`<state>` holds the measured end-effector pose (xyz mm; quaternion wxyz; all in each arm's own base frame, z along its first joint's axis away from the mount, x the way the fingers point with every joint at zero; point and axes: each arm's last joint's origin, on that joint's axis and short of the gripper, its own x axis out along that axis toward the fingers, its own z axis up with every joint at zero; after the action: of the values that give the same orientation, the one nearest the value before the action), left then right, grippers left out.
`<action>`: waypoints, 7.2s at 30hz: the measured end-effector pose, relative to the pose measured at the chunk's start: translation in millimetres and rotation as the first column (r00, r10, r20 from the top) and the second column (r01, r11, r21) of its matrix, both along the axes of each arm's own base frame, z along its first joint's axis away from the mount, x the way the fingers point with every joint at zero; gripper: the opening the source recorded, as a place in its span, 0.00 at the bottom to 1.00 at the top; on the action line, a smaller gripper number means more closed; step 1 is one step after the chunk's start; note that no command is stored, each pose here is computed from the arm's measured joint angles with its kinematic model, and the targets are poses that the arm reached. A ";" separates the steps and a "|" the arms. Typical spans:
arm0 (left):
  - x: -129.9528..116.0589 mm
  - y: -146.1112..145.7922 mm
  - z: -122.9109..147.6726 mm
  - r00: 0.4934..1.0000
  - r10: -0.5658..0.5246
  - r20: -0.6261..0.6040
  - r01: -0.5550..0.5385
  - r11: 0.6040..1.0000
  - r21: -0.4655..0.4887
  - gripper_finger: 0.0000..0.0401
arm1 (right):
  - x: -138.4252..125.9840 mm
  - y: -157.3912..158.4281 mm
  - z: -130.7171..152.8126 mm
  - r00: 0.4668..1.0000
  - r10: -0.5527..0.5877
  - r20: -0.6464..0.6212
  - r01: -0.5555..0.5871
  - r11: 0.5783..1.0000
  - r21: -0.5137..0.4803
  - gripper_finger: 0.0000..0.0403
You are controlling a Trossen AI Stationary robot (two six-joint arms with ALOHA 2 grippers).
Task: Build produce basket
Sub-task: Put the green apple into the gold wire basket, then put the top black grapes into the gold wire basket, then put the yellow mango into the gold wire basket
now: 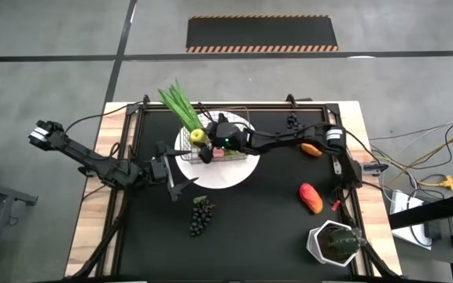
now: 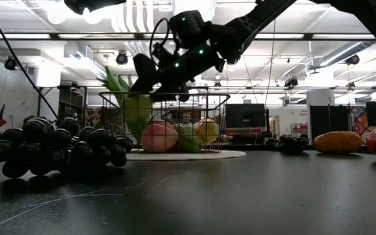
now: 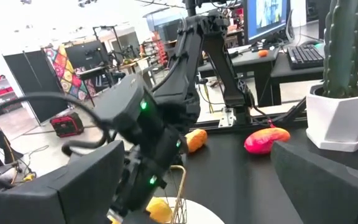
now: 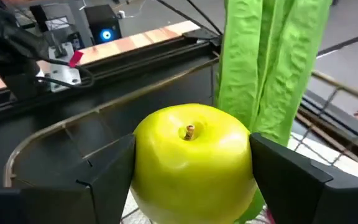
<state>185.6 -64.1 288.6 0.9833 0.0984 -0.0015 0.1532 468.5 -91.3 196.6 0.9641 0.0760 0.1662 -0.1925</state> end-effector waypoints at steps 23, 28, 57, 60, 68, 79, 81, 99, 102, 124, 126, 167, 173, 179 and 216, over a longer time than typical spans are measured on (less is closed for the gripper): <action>-0.2 0.1 0.3 1.000 0.000 0.001 0.000 1.000 -0.001 0.96 | -13.2 4.8 31.2 0.993 0.022 -0.112 -0.024 1.000 -0.020 0.82; 2.8 -1.3 -2.5 1.000 0.000 -0.013 0.000 1.000 0.005 0.96 | -52.2 17.2 82.5 0.974 0.042 -0.222 -0.044 0.999 -0.002 0.81; 2.8 -1.2 -2.2 1.000 0.007 -0.019 -0.006 1.000 0.024 0.96 | -199.6 -40.3 55.8 0.473 -0.330 -0.817 0.665 0.742 0.085 0.81; 2.8 -1.2 -2.2 1.000 0.007 -0.019 -0.006 1.000 0.024 0.96 | -195.2 -42.4 40.7 0.429 -0.314 -0.847 0.671 0.738 0.066 0.81; 2.8 -1.1 -2.3 1.000 0.007 -0.020 -0.007 1.000 0.024 0.96 | -196.2 -42.9 15.4 0.332 -0.348 -0.877 0.704 0.710 -0.015 0.81; 2.8 -1.1 -2.3 1.000 0.009 -0.020 -0.009 1.000 0.024 0.96 | -217.4 -35.6 -27.9 0.289 -0.435 -0.853 0.756 0.650 -0.076 0.81; 2.8 -1.1 -2.3 1.000 0.009 -0.020 -0.009 1.000 0.024 0.96 | -218.8 -35.3 -35.9 0.296 -0.446 -0.844 0.758 0.647 -0.076 0.81; 2.7 -1.1 -2.3 1.000 0.008 -0.020 -0.008 1.000 0.024 0.96 | -218.4 -36.9 -58.3 0.274 -0.474 -0.837 0.755 0.645 -0.119 0.21; 2.7 -1.1 -2.3 1.000 0.008 -0.020 -0.008 1.000 0.024 0.96 | -218.0 -36.4 -58.7 0.273 -0.472 -0.838 0.751 0.649 -0.120 0.08; 2.7 -1.1 -2.4 1.000 0.008 -0.020 -0.007 1.000 0.024 0.96 | -225.4 -6.0 41.0 0.553 -0.589 -0.589 0.689 0.721 -0.074 0.03; 2.7 -1.1 -2.4 1.000 0.008 -0.020 -0.007 1.000 0.024 0.96 | -230.1 -0.8 55.2 0.593 -0.609 -0.527 0.684 0.726 -0.070 0.03; 2.7 -1.1 -2.5 1.000 0.008 -0.019 -0.007 1.000 0.024 0.96 | -88.5 -17.3 52.5 0.969 -0.206 -0.135 0.210 0.978 0.018 0.03; 2.7 -1.1 -2.5 1.000 0.007 -0.019 -0.007 1.000 0.024 0.96 | -77.0 -25.4 41.5 0.888 -0.317 -0.334 0.311 0.948 -0.073 0.05; 2.7 -1.2 -2.4 1.000 0.007 -0.018 -0.007 1.000 0.024 0.96 | -67.8 -28.8 42.0 0.864 -0.318 -0.390 0.312 0.947 -0.080 0.17; 2.7 -1.1 -2.3 1.000 0.007 -0.017 -0.007 1.000 0.022 0.96 | -190.2 7.6 123.1 0.520 -0.406 -0.752 0.564 0.824 -0.056 0.73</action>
<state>188.3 -65.3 286.3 0.9816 0.1104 0.0054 0.1558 278.4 -83.7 319.6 0.7069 0.1292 0.5293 -0.4510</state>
